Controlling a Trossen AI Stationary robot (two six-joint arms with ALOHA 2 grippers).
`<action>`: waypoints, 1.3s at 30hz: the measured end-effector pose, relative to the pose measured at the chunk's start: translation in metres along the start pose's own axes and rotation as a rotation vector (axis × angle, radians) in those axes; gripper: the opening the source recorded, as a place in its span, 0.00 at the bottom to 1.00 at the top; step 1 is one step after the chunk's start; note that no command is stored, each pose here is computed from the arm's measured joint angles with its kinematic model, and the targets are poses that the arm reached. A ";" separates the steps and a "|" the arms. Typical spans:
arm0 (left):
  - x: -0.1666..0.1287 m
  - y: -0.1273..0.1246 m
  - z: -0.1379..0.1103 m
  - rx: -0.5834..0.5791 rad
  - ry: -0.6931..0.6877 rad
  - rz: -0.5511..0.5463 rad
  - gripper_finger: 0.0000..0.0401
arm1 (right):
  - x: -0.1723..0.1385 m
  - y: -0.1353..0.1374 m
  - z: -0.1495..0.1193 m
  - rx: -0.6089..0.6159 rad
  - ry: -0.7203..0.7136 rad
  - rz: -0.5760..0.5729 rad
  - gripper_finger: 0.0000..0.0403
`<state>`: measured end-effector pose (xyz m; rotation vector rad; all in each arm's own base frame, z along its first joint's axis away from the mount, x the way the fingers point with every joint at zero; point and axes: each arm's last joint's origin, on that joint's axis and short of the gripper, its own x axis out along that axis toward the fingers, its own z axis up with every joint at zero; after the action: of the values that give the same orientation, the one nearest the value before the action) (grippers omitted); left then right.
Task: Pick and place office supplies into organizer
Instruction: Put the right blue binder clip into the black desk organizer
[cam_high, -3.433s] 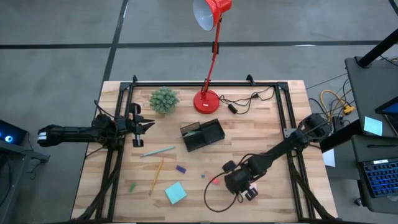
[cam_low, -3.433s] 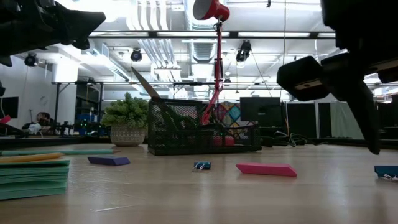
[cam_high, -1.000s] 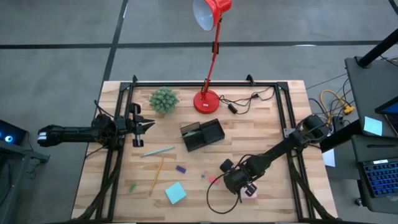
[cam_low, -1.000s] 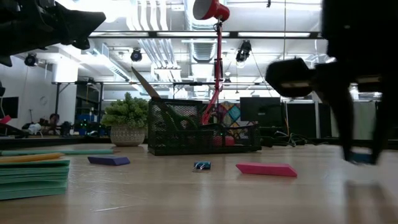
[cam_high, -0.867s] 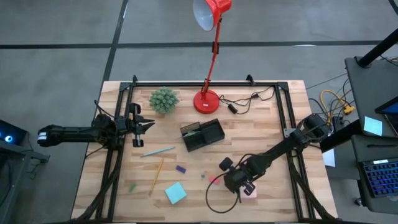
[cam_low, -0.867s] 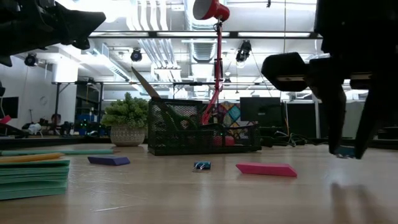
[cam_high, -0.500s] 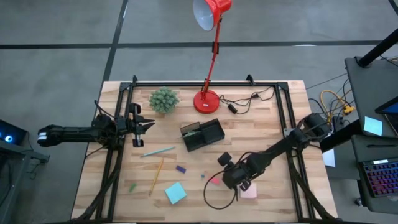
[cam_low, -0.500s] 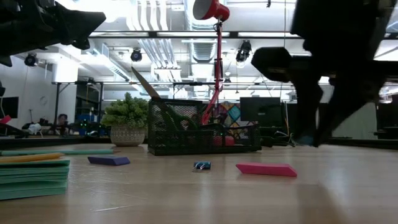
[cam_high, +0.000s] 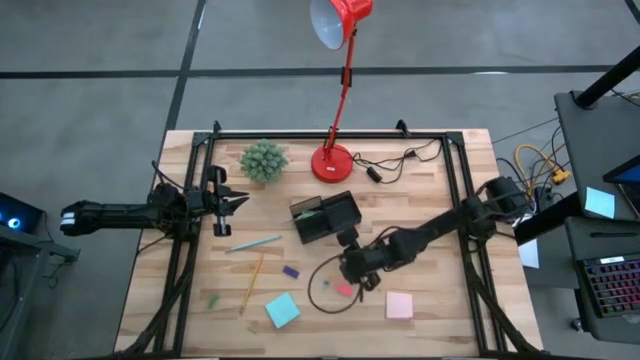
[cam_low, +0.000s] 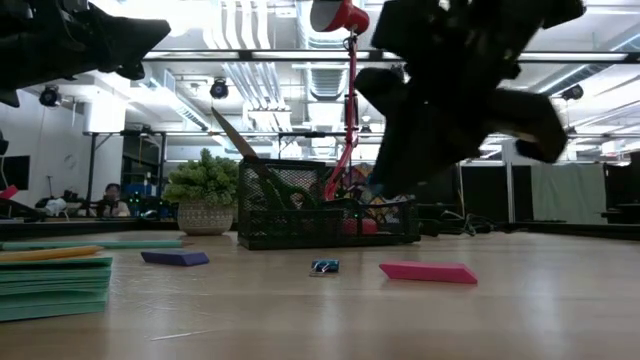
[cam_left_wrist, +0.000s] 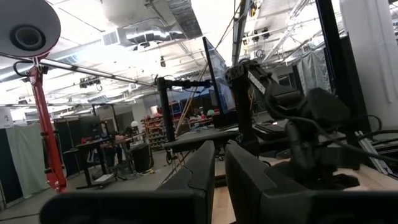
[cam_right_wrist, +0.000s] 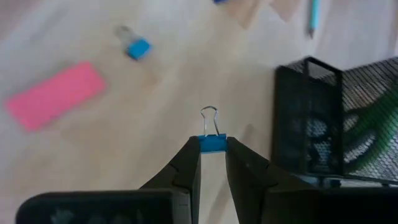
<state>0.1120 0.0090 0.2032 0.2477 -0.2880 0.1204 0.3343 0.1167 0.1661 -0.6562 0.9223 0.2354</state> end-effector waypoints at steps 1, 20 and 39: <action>0.000 0.000 0.000 0.000 0.000 0.000 0.06 | 0.001 -0.003 -0.001 -0.003 0.003 -0.004 0.14; 0.000 0.000 0.000 0.000 0.000 0.000 0.06 | 0.012 -0.062 -0.007 0.077 -0.117 -0.167 0.14; 0.000 0.000 -0.001 -0.025 0.005 -0.001 0.06 | 0.040 -0.077 -0.021 0.143 -0.117 -0.169 0.14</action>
<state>0.1125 0.0090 0.2027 0.2229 -0.2841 0.1160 0.3797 0.0402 0.1575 -0.5784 0.7596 0.0562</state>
